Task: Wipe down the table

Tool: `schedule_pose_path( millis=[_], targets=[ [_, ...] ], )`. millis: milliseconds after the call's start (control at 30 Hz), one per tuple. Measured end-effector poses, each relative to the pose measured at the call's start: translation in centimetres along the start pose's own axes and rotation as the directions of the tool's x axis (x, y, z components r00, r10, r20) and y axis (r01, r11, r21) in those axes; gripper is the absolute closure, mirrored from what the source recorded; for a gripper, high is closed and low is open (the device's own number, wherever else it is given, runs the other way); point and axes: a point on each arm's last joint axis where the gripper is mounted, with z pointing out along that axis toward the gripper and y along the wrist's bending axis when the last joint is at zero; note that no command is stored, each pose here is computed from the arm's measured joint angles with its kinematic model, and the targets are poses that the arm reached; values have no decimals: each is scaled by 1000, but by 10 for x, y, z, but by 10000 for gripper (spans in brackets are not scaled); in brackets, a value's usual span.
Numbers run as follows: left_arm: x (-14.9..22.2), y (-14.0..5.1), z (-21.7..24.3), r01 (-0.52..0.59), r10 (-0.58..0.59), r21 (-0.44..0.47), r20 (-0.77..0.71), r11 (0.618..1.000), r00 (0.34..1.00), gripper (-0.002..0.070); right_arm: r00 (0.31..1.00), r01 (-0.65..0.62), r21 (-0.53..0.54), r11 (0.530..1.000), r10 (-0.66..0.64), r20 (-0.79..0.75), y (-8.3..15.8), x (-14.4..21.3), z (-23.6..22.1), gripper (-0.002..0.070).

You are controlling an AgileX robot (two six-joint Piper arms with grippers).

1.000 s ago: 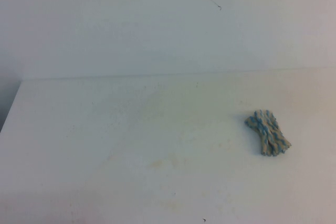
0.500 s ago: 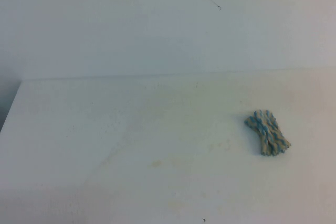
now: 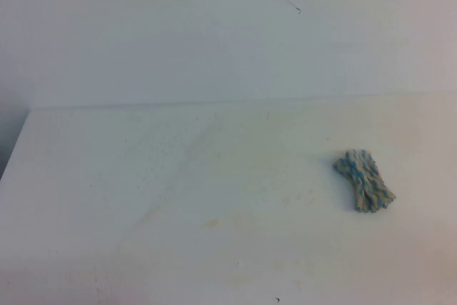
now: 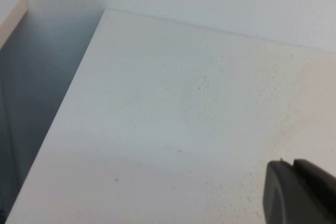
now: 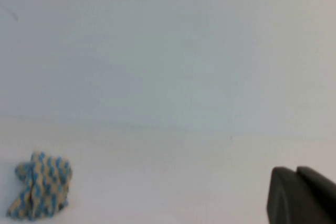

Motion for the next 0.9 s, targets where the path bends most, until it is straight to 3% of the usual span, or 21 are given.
schedule_pose_path(
  millis=[267,500,900],
  targets=[
    [0,0,0,3,-3,1,0,1000,1000,674,987,9,-38,999,-15,-161,5,26,1,678],
    [0,0,0,3,-3,1,0,1000,1000,674,965,-108,-8,994,103,-240,5,33,-1,678],
    [0,0,0,3,-3,1,0,1000,1000,674,966,-99,11,995,99,-241,3,33,-1,678]
  ],
)
